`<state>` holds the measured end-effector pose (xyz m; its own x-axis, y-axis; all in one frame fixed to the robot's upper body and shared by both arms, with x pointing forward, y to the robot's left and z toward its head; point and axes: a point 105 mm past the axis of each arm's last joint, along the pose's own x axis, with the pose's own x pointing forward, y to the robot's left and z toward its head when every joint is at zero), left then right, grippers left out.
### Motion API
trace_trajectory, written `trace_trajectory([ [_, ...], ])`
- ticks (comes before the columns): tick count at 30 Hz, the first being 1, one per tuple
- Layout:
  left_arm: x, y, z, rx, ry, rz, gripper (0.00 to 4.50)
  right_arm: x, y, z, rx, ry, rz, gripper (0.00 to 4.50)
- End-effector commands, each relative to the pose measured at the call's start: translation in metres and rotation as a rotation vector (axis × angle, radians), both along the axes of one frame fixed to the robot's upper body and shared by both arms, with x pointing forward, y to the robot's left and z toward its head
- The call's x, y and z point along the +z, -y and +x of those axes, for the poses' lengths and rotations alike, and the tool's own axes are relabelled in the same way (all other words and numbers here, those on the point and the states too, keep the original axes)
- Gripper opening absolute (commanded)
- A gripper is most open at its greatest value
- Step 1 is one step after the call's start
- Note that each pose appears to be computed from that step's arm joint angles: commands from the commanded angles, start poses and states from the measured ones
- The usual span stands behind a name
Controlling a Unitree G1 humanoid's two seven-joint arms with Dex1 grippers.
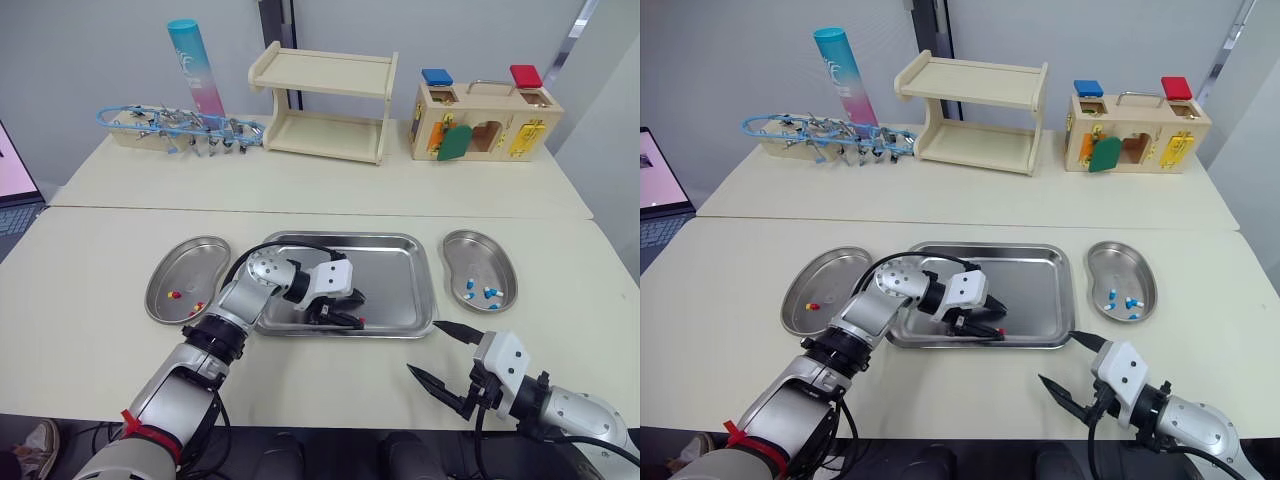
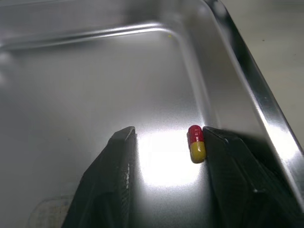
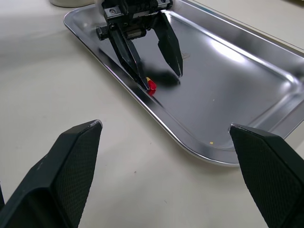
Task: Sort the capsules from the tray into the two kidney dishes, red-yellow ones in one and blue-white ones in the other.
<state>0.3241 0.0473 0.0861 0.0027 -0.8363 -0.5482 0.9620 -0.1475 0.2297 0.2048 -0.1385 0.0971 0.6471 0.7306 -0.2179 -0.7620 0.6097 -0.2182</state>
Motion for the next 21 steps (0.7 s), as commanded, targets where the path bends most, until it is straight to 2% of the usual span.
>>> trace_trajectory([
  [1,-0.004,0.001,-0.006,-0.023,-0.013,0.027,1.11,0.012,-0.005,0.000,0.019,0.050,0.007,4.50],
  [5,-0.004,0.001,-0.007,-0.021,-0.017,0.027,0.03,0.013,-0.005,0.002,0.022,0.052,0.006,4.50],
  [14,0.007,0.001,-0.005,0.020,-0.029,-0.032,0.03,0.014,-0.007,0.005,0.025,0.056,0.010,4.50],
  [21,0.071,-0.027,-0.003,0.183,-0.041,-0.239,0.03,0.016,-0.013,0.007,0.067,0.062,0.013,4.50],
])
